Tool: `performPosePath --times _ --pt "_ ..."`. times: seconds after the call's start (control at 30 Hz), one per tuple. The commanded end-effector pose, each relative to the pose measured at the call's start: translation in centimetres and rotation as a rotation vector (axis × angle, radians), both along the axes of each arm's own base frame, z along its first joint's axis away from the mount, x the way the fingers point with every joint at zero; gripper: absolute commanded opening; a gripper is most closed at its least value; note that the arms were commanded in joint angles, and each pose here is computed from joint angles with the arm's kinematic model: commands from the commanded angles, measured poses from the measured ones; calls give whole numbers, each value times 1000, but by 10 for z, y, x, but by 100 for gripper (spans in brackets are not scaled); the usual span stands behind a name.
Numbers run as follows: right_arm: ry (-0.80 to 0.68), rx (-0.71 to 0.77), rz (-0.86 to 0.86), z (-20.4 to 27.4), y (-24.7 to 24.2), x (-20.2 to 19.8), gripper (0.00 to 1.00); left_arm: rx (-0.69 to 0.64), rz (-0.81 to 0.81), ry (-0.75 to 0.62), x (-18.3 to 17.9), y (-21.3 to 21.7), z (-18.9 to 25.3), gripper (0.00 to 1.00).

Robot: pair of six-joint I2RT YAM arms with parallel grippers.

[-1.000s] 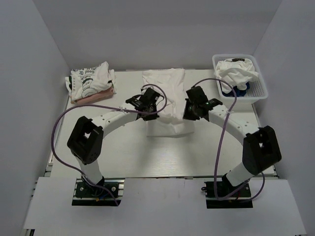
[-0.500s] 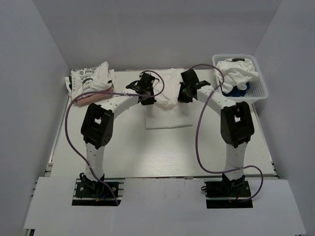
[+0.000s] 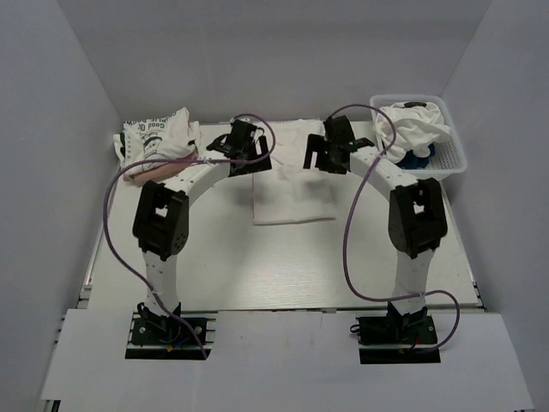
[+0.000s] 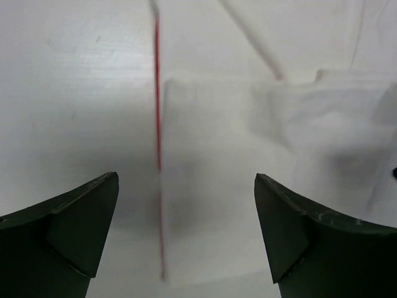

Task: Fold and stack the t-shirts

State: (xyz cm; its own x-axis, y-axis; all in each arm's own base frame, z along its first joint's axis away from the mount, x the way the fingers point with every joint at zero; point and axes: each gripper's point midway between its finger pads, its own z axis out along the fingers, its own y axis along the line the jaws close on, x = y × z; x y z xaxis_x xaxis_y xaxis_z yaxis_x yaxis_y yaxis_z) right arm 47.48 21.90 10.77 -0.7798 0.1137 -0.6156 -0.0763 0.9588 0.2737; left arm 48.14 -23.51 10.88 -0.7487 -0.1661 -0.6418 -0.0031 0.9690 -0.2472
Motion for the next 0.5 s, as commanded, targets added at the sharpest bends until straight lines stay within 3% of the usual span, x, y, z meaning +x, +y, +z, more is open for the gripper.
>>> performPosePath --times 0.0,0.03,0.07,0.17,0.27,0.4,0.47 --pt "22 1 8 -4 -20 -46 90 -20 9 -22 -42 17 31 100" --pt "-12 15 -2 12 -26 -53 90 -33 -3 -13 -54 15 28 100" --pt "65 0 -12 -19 -35 -79 90 -29 -12 32 -78 20 14 100" --pt "82 30 -10 -20 -40 -97 90 -102 -46 145 -117 16 -18 100" --pt "176 94 27 -45 -37 -129 90 -139 -83 192 -140 7 -35 100" --pt "203 122 17 -61 -39 -136 90 -167 -116 227 -153 -1 -52 100" --pt "219 127 10 -67 -43 -137 90 -168 -126 265 -158 -3 -66 94"
